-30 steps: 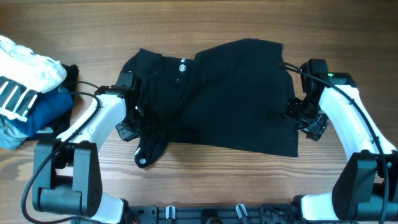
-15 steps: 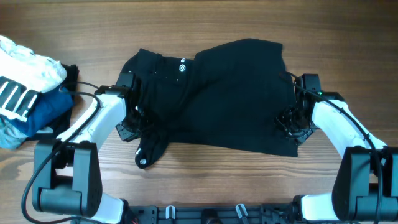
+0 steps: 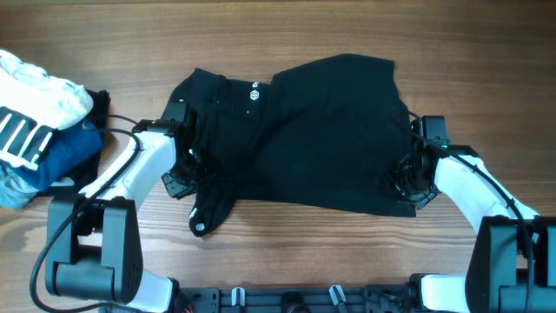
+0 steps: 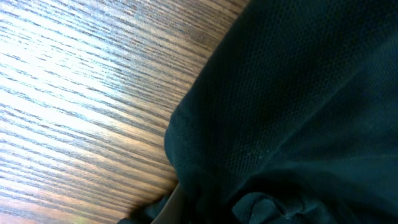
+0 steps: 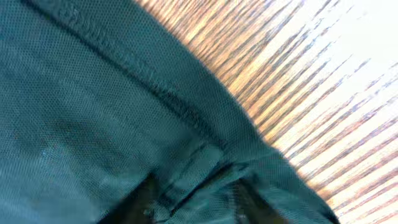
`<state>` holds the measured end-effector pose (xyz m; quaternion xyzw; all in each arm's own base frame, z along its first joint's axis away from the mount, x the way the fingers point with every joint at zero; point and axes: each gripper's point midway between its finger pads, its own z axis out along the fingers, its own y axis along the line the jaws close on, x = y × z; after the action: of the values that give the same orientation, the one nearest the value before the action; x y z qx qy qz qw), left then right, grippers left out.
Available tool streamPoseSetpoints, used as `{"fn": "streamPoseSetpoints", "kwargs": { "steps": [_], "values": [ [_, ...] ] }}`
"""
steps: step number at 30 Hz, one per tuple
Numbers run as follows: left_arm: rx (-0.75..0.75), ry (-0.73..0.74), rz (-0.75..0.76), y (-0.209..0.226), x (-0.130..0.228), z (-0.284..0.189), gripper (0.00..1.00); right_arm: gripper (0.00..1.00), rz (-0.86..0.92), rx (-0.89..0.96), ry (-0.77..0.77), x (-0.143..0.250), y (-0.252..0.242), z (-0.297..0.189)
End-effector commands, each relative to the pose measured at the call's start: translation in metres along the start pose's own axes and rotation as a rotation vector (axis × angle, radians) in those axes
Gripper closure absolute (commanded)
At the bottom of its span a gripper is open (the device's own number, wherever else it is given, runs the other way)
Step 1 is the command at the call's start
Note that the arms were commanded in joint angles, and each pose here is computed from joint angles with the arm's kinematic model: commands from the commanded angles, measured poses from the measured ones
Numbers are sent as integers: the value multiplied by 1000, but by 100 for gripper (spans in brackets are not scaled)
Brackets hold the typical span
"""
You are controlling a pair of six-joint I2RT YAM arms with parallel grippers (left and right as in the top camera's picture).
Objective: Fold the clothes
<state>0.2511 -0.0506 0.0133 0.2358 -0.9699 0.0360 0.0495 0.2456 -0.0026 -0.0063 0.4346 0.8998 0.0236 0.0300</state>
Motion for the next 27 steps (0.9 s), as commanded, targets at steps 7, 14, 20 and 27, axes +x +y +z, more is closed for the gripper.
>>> {"fn": "streamPoseSetpoints", "kwargs": {
  "steps": [7, 14, 20, 27],
  "values": [
    [19, -12, 13, -4, -2, -7, 94, 76, 1, 53, 52, 13, -15, 15],
    [15, -7, 12, -3, -1, -7, 93, 75, -10, 7, 19, 7, -7, -3],
    [13, -4, 12, -2, 0, -7, 93, 75, -10, 15, 36, 13, -11, -8],
    [14, -4, 12, -2, 0, -7, 93, 91, -11, 14, 40, 13, -11, -8]
  ]
}}
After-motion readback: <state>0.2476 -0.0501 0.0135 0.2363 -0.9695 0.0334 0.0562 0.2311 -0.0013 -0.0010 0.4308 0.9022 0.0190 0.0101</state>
